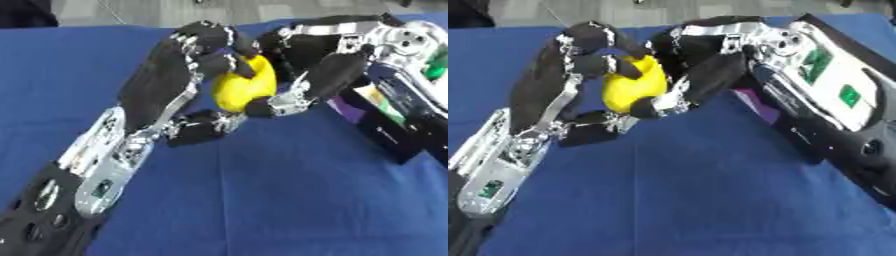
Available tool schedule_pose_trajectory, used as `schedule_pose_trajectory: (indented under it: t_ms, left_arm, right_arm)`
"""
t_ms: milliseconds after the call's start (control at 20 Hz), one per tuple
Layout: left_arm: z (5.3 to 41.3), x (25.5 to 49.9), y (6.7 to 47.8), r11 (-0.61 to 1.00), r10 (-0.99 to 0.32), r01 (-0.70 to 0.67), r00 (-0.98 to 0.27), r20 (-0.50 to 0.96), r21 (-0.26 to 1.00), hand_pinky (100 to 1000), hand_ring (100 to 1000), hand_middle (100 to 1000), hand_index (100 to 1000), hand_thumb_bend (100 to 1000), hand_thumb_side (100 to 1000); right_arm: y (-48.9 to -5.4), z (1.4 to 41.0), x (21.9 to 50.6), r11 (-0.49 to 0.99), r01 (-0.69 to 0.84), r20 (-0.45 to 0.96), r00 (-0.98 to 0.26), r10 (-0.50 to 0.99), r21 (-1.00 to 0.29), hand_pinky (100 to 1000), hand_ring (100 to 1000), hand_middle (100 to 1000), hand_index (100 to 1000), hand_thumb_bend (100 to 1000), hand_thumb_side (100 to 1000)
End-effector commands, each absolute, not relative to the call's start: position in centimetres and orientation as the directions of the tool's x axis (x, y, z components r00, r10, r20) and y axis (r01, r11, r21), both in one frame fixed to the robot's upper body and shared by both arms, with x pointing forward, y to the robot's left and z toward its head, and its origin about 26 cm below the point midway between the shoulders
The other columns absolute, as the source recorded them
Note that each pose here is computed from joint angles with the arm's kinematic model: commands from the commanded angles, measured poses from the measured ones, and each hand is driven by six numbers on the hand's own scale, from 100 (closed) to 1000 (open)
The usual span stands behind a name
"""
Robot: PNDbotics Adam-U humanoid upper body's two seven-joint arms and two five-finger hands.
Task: Pick up the objects with one hand, pass them to the other hand, and then place them into the box on the other side of the table.
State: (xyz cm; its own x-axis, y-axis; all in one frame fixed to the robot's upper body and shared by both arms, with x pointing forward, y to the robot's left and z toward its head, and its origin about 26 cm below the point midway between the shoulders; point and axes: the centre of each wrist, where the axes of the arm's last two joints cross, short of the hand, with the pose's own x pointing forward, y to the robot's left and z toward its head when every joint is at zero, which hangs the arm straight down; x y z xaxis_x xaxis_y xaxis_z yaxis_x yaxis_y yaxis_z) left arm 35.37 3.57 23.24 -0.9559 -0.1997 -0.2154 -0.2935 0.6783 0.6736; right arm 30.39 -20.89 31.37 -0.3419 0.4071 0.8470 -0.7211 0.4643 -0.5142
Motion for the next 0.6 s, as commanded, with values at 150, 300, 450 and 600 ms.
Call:
schedule_pose_trajectory:
  t_ms: [150,300,450,600]
  left_arm:
    - [23.62,35.40,3.30,0.676,-0.200,-0.310,-0.950,-0.239,0.669,692,624,592,565,213,100]
    - [23.39,35.59,3.32,0.671,-0.207,-0.314,-0.949,-0.237,0.672,692,623,592,565,214,100]
    - [23.25,35.70,3.33,0.668,-0.211,-0.318,-0.948,-0.239,0.673,692,624,593,568,273,100]
    - [23.21,35.77,3.35,0.669,-0.219,-0.324,-0.946,-0.240,0.668,694,627,595,576,342,100]
  right_arm:
    - [-20.79,31.99,29.96,0.468,-0.717,0.849,-0.353,0.394,-0.516,776,652,320,564,444,100]
    - [-20.82,32.00,29.96,0.470,-0.723,0.854,-0.344,0.390,-0.507,772,639,299,541,479,100]
    - [-20.83,31.98,29.97,0.467,-0.729,0.858,-0.340,0.386,-0.499,769,629,283,527,505,100]
    - [-20.91,31.93,29.98,0.466,-0.734,0.861,-0.335,0.384,-0.494,763,608,256,508,523,100]
